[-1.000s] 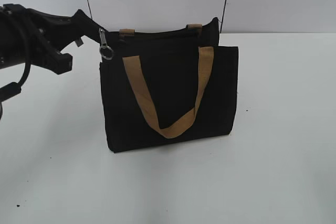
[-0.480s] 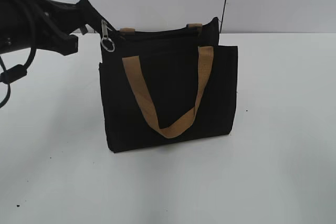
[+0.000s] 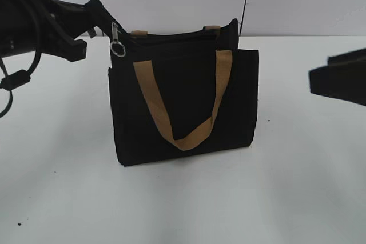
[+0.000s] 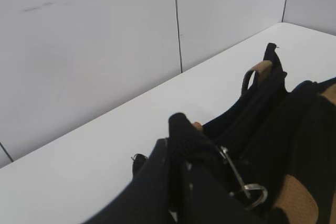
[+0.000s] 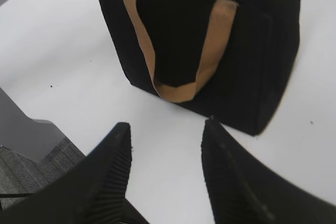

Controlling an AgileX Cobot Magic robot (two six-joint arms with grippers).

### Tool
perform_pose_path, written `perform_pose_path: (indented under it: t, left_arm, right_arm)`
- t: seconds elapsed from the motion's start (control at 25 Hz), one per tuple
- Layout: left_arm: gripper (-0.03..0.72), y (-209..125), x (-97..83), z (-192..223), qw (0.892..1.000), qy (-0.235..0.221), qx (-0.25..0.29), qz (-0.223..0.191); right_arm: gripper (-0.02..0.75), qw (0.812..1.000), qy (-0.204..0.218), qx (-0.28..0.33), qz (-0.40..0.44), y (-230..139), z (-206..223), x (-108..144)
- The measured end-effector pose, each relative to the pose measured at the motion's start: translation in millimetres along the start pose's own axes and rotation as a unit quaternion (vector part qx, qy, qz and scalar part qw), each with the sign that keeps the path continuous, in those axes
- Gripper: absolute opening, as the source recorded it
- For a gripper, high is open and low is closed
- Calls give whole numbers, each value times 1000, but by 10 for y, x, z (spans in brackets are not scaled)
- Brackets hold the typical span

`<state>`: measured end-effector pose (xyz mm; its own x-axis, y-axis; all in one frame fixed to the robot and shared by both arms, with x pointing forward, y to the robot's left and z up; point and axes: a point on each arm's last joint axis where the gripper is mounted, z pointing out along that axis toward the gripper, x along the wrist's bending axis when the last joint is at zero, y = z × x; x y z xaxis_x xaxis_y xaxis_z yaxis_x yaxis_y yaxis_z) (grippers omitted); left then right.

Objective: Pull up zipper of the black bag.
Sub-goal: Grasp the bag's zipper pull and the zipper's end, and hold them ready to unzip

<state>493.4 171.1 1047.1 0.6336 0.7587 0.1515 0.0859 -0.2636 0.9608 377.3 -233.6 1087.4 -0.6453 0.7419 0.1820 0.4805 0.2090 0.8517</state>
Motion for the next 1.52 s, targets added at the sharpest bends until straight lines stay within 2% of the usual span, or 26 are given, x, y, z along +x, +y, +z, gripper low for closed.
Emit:
perform_pose_path:
  t: [0.16, 0.36, 0.56, 0.92, 1.0, 1.16, 1.32, 1.52]
  left_arm:
    - [-2, -2, -4, 0, 1000, -2, 1, 6]
    - [-2, -3, -6, 0, 1000, -3, 2, 8]
    - [-2, -2, -6, 0, 1000, -3, 1, 8]
    - [-2, 3, -4, 1, 1000, -3, 1, 9]
    - [-2, 3, -4, 1, 1000, -3, 1, 9]
    - [-2, 3, -4, 1, 1000, -3, 1, 9]
    - [-2, 3, -5, 1, 1000, -3, 1, 9]
    - [-2, 3, -5, 1, 1000, -3, 1, 9]
  right_arm:
    - [342, 999, 46, 18, -19, 238, 405, -56]
    - [342, 991, 100, 58, -59, 436, 977, 91]
    - [342, 989, 108, 73, -73, 534, 1449, 172]
    - [342, 989, 107, 95, -45, 440, 1855, 73]
    - [342, 989, 109, 86, -57, 432, 1907, 59]
    - [330, 981, 130, 49, -136, 452, 1966, 72]
    - [319, 970, 165, -6, -176, 526, 1959, 142]
    - [388, 968, 161, -50, -183, 599, 1980, 140]
